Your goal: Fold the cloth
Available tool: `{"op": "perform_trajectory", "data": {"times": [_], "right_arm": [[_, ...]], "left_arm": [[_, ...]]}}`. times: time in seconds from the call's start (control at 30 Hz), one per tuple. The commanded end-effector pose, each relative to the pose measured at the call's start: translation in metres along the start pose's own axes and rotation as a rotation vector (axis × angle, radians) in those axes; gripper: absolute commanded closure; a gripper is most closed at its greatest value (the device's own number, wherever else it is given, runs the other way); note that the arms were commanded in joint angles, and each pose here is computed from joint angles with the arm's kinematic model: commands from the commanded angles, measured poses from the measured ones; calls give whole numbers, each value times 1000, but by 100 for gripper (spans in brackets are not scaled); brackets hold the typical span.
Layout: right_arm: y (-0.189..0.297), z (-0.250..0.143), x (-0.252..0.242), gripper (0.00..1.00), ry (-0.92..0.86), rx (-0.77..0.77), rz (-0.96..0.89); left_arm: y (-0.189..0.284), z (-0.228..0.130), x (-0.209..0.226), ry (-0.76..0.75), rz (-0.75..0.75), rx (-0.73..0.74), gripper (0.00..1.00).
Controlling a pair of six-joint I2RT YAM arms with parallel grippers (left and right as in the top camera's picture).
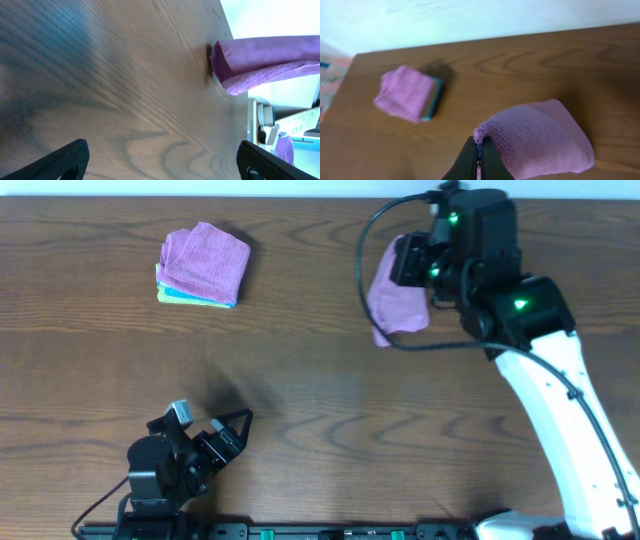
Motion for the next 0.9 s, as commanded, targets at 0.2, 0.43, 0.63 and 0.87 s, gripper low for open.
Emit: {"op": "perform_trajectory", "data": {"times": [0.2, 0.43, 0.63, 0.87], "right_arm": [[69, 33, 48, 99, 64, -149, 131], [54, 16, 37, 99, 42, -25, 49], [4, 4, 21, 99, 45, 86, -26], [-38, 7, 16, 99, 90, 79, -29]], "left_arm": [[3, 5, -6, -41, -2, -42, 4], [3, 6, -5, -40, 7, -60, 4], [3, 6, -5, -40, 8, -62, 4], [3, 6, -5, -40, 8, -62, 4]]}}
Point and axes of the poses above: each gripper's point midway between its finger pads, its own y axis back along the fingers, its own x axis along the line the jaws close on, z = x × y, the point moved 8 cm from there along y, back along the fingers, and after that the axes turned 12 degrees about y, right-handed, at the moved point
